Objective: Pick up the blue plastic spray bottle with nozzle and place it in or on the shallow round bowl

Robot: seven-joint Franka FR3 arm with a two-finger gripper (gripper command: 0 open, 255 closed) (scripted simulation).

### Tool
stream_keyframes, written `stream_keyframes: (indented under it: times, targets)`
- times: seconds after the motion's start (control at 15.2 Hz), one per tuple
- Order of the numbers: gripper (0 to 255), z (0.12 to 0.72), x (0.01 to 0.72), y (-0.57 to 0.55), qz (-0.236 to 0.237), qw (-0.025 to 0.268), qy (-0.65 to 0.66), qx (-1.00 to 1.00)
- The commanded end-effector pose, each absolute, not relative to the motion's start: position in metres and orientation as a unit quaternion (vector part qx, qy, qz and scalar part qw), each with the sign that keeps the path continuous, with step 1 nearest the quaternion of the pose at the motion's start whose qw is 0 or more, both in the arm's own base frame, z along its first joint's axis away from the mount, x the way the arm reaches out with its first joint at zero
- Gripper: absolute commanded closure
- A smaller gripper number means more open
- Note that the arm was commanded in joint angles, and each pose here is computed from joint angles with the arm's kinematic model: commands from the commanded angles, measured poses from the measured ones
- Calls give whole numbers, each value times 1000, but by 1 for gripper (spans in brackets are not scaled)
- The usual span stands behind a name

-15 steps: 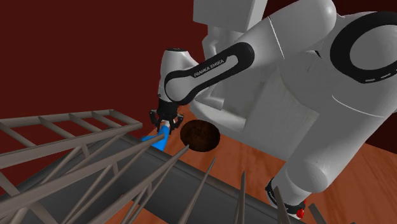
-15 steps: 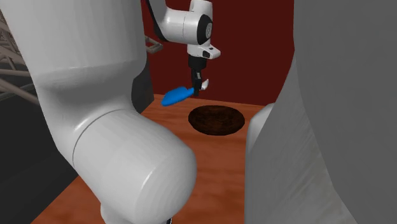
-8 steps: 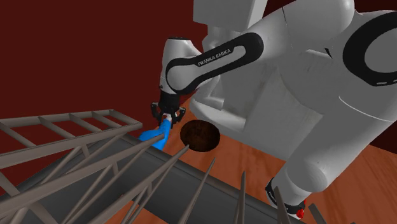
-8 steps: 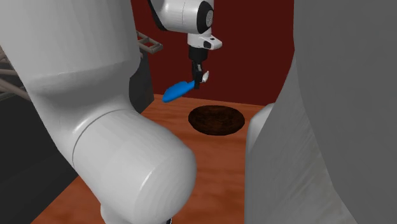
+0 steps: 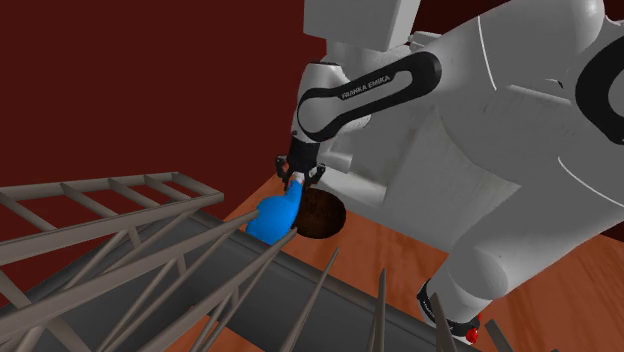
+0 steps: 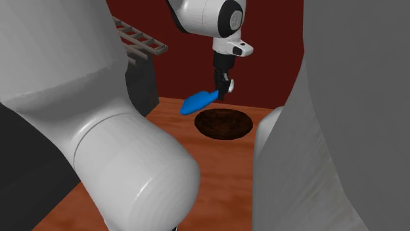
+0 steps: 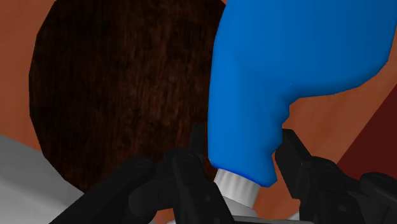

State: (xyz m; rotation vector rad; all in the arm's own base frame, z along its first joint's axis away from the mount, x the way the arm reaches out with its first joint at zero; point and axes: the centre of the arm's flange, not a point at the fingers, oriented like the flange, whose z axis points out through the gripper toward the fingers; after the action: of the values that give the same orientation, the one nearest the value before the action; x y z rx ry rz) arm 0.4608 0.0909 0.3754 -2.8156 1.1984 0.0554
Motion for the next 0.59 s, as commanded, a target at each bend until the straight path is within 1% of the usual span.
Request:
stream_keyframes:
  times: [0.0, 0.4, 0.53]
  targets:
    - [255, 377, 453, 70, 18, 41, 390, -920]
    - [255, 377, 431, -6, 18, 41, 390, -920]
    - [255, 366, 431, -6, 18, 41, 390, -920]
